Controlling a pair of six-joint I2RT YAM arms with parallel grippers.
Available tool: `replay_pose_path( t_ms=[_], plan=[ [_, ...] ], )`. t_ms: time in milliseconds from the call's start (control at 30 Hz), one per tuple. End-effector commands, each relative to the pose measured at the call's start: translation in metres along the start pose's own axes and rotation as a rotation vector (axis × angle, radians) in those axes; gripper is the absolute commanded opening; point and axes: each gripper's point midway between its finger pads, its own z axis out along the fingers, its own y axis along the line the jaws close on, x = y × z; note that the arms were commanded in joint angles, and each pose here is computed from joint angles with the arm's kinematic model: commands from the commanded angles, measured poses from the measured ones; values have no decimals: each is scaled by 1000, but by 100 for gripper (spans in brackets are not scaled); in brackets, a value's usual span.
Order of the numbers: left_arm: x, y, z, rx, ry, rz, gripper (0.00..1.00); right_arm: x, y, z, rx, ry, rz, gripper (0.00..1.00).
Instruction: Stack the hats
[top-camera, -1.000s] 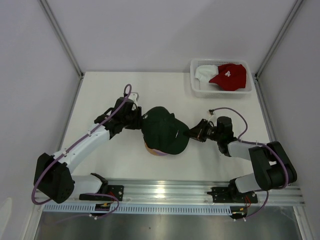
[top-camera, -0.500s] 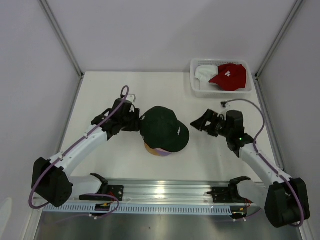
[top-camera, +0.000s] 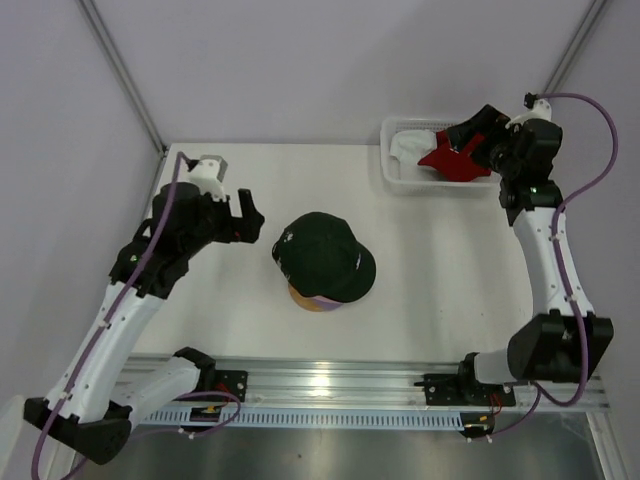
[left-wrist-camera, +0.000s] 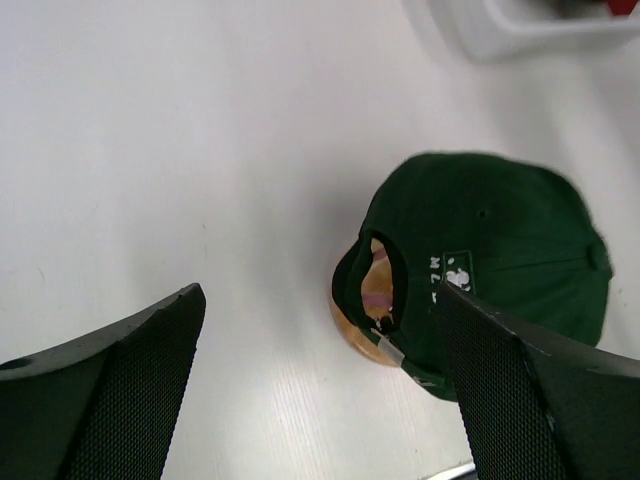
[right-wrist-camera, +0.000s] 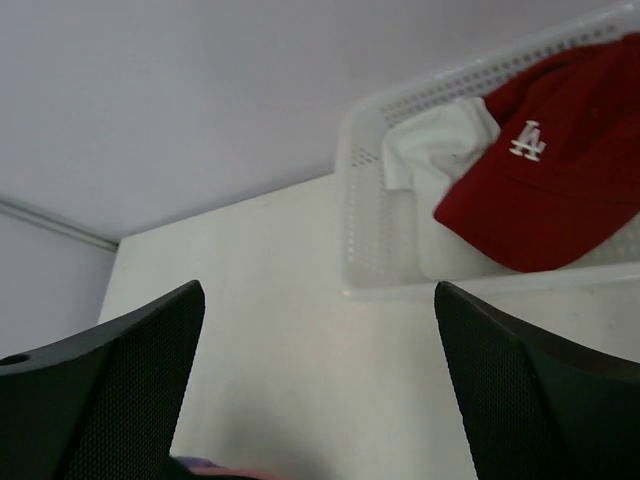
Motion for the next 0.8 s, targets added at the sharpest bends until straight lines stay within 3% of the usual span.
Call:
replay_pose_path(
  t_ms=[0,167,233,300,333,433,567,767],
  plan=[
    [-33,-4,-22,60,-86,31,99,-2,-51,28,144,27,26,98],
    [-40,12,-16,55,-79,-7,99,14,-54,79,119,107,-129,93],
    [-40,18,-11,46,-69,-4,100,25,-53,105,99,155,-363,93],
    [-38,20,-8,50,-57,7,100,62,-52,123,90,269,-567,94],
    [-38,24,-6,46,-53,9,99,55,-70,126,207,277,-765,95],
    [-37,28,-3,45,-47,22,100,87,-87,138,335,392,-1078,96],
    [-39,33,-2,42,-58,19,99,114,-102,147,355,485,-1199,89],
    [-30,38,-1,43,-68,6,100,117,-108,150,394,512,-1305,75]
  ],
)
